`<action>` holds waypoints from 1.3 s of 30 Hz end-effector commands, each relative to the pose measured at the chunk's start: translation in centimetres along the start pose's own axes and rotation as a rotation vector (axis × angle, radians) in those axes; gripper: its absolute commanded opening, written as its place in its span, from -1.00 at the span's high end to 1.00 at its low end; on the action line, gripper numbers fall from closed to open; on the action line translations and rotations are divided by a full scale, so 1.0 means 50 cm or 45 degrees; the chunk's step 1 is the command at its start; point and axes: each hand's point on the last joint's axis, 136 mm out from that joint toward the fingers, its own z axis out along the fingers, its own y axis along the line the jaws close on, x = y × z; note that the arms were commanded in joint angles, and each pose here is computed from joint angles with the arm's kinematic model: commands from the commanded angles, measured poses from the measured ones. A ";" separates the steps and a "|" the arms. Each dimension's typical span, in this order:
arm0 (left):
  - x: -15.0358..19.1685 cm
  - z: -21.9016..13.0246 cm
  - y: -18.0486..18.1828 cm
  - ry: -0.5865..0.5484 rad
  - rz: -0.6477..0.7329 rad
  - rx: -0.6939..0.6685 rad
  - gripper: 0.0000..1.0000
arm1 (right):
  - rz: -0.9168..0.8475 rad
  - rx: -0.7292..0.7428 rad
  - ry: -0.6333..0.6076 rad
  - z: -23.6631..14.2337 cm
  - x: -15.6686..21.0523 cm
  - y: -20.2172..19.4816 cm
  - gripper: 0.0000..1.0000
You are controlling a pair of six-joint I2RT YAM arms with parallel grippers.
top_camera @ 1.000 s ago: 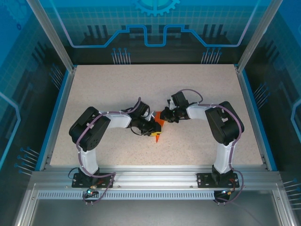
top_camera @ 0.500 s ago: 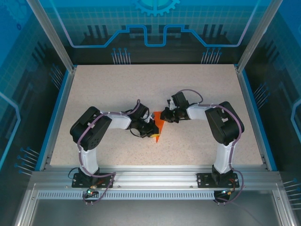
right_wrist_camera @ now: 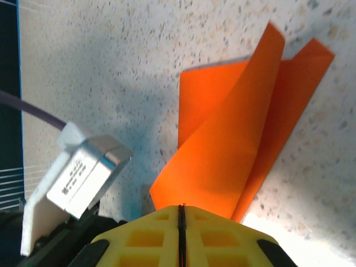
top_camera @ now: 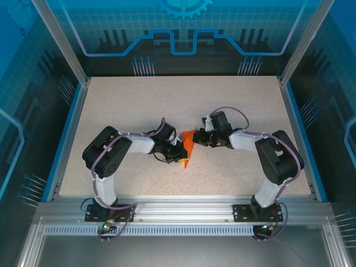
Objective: Fold a paper plane with a square sheet of paper (fold left side to right side)
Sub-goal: Fold the wing for the fifth time at the center of the table.
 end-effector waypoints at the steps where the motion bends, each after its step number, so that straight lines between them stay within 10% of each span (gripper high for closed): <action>1: 0.041 0.014 0.102 0.042 -0.155 -0.208 1.00 | -0.049 -0.047 0.060 0.007 0.039 0.021 0.80; 39: 0.046 0.010 0.109 0.057 -0.147 -0.246 1.00 | -0.094 0.143 0.156 0.081 -0.005 -0.058 0.83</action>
